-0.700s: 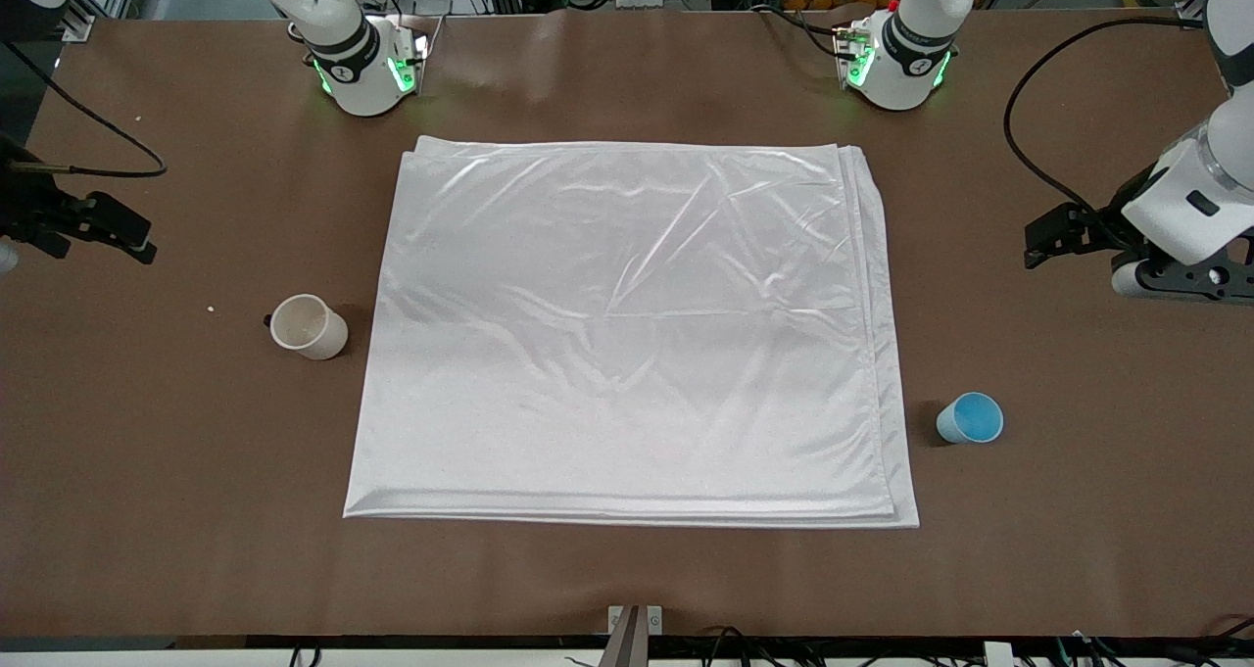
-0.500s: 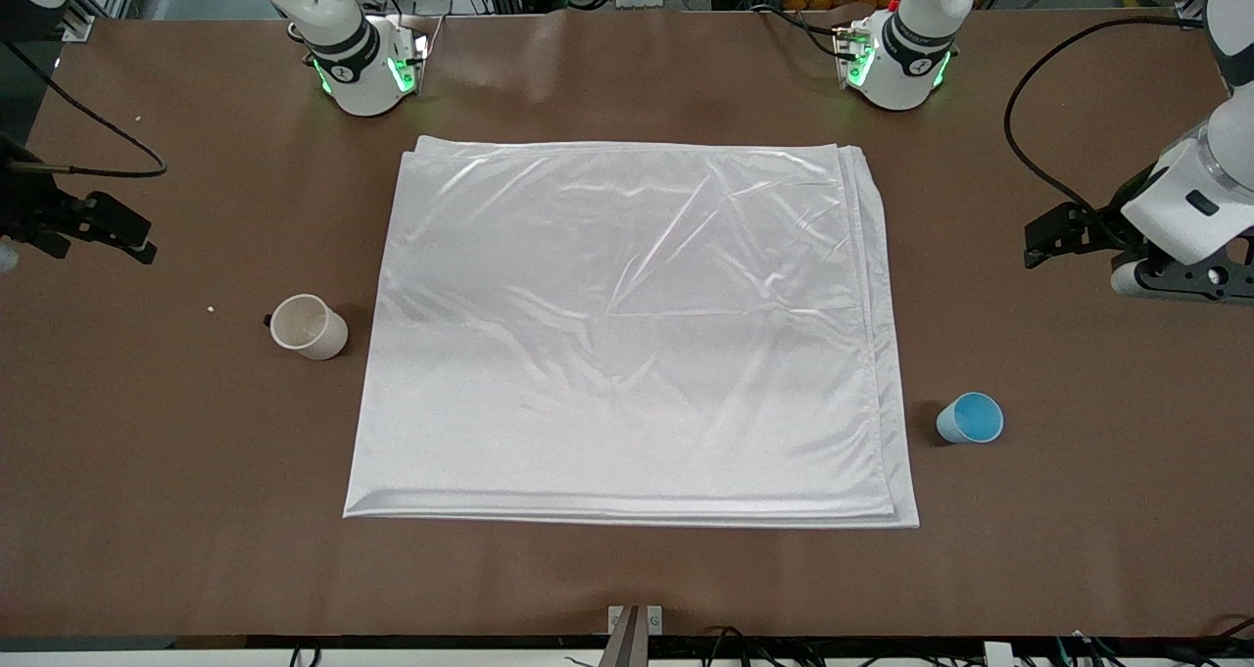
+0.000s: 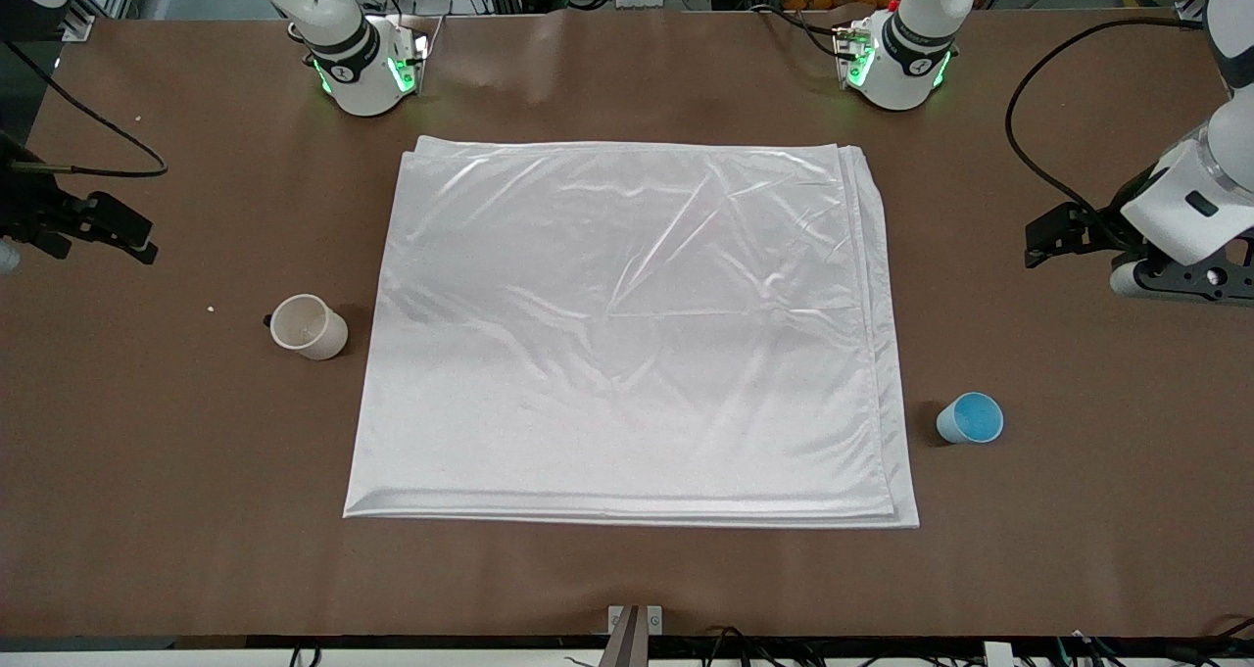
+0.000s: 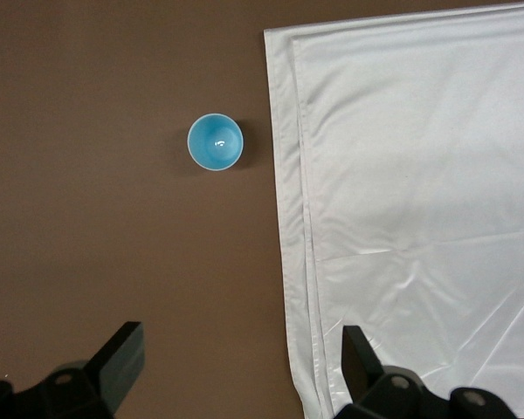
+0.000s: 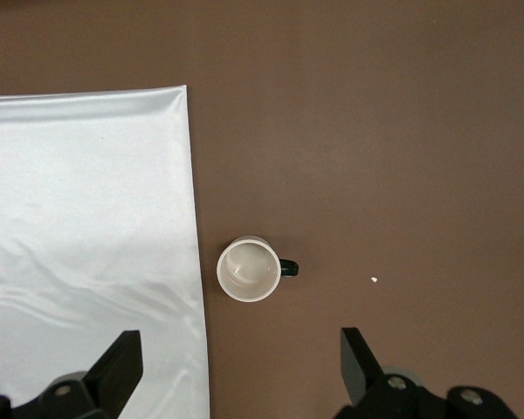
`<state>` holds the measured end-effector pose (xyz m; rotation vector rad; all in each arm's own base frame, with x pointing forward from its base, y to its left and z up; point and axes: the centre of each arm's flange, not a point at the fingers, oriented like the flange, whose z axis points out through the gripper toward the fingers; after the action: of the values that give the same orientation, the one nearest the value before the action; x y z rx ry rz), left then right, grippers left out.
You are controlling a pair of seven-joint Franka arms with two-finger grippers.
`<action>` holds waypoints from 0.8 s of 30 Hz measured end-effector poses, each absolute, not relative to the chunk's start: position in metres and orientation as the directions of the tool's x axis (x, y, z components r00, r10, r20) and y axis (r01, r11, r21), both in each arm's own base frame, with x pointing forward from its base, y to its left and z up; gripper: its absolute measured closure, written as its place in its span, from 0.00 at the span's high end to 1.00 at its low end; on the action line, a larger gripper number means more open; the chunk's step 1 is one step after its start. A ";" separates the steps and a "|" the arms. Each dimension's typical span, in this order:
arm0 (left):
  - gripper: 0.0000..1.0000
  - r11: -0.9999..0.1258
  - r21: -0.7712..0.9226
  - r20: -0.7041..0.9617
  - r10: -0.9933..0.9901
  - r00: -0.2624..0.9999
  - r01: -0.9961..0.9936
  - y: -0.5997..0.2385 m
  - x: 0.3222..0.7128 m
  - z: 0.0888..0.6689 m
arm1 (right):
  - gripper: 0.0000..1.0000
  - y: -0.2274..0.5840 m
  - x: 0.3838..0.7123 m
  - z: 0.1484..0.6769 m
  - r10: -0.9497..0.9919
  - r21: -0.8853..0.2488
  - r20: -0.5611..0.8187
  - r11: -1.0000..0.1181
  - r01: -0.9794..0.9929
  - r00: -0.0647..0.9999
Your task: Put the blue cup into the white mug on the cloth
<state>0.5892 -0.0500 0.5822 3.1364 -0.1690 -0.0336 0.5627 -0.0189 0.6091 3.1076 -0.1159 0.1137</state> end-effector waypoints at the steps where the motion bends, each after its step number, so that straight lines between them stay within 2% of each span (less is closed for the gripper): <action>1: 1.00 -0.994 0.002 -0.026 -0.105 0.994 -0.105 -0.048 0.590 0.579 | 1.00 -0.019 0.563 0.609 -0.073 0.027 0.074 -0.997 -0.075 0.995; 8: 1.00 -0.997 0.004 -0.082 -0.074 0.994 -0.074 -0.031 0.607 0.540 | 1.00 -0.019 0.563 0.610 -0.073 0.027 0.082 -0.997 -0.076 0.994; 24: 1.00 -1.000 0.004 -0.051 -0.031 0.998 -0.031 -0.003 0.661 0.452 | 1.00 -0.009 0.570 0.613 -0.070 0.021 0.134 -0.997 -0.074 0.988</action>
<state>0.6606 -0.0033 0.4519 3.1369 -0.0481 -0.0798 0.5700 -0.0089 0.6135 3.1063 -0.1125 0.2082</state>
